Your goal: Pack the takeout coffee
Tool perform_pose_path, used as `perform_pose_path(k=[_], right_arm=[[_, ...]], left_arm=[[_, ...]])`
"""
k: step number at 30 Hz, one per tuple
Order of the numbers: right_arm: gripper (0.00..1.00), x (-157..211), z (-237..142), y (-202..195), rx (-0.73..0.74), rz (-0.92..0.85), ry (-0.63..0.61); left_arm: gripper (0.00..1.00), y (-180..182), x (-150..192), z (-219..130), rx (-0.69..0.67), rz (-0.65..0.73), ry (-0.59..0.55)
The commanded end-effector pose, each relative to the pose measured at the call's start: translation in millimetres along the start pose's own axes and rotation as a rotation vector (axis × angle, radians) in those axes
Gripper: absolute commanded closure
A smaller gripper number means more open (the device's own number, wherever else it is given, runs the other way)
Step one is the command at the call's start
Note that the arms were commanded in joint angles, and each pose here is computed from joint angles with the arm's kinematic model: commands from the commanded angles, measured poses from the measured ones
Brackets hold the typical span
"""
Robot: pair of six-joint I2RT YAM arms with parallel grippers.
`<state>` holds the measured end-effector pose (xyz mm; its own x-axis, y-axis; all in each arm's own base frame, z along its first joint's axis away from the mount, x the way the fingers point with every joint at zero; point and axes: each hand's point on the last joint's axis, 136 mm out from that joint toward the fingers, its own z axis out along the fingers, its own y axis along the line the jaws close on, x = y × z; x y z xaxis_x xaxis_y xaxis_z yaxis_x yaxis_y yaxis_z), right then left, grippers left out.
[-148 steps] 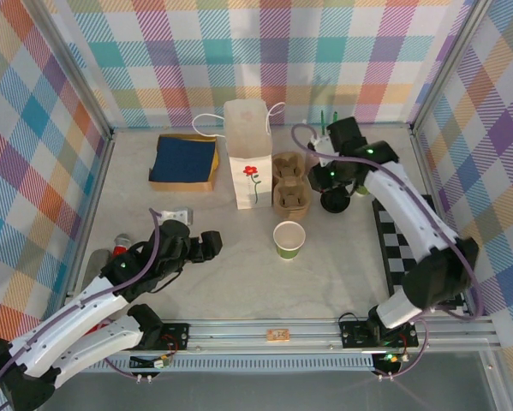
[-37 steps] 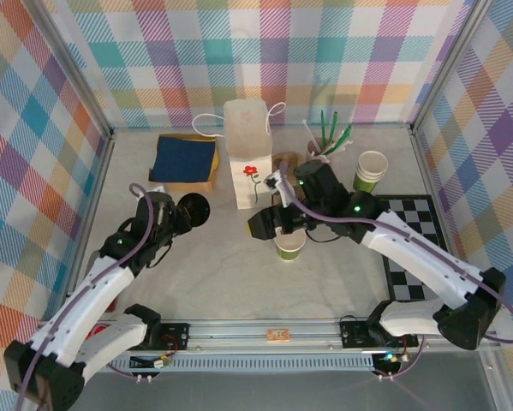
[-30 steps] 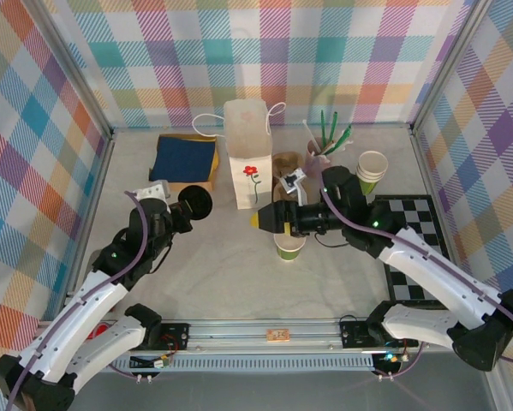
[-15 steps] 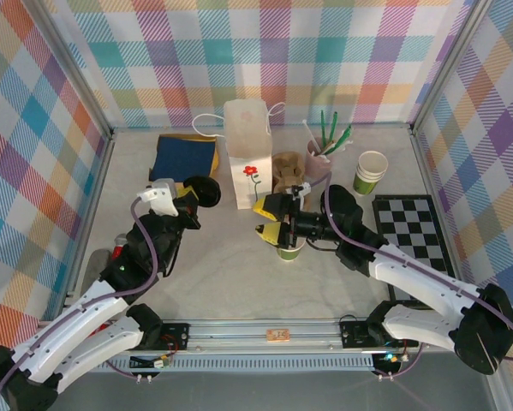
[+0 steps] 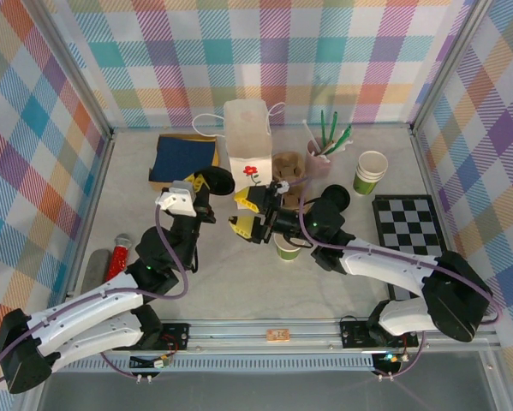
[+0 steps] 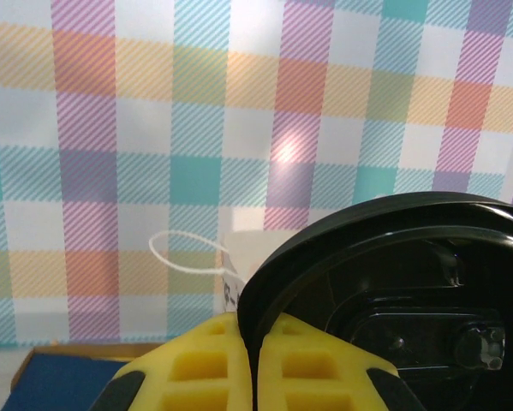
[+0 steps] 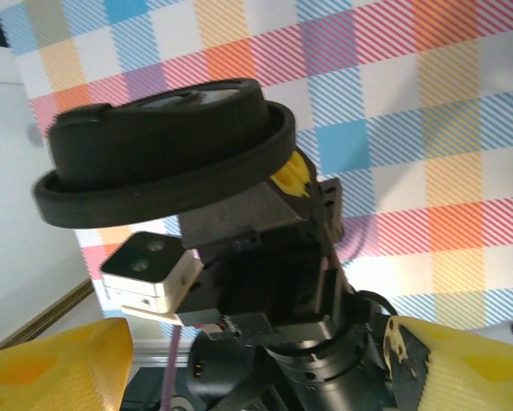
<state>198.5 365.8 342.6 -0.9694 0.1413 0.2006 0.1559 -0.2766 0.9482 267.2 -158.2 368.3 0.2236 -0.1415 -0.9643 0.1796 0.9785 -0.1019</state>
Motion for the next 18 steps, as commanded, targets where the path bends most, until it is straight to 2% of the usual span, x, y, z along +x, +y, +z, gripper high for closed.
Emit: perform_pose_path(k=[1, 11, 18], right_arm=[[0.25, 14, -4, 62, -0.217, -0.067, 0.021], [0.25, 17, -4, 95, -0.301, -0.076, 0.026], [0.29, 19, 0, 104, -0.291, -0.078, 0.045]], left_arm=[[0.97, 12, -31, -6, -0.055, -0.022, -0.109], [0.98, -5, -39, -16, -0.036, 0.044, -0.179], [0.98, -9, -43, -18, -0.033, 0.045, -0.208]])
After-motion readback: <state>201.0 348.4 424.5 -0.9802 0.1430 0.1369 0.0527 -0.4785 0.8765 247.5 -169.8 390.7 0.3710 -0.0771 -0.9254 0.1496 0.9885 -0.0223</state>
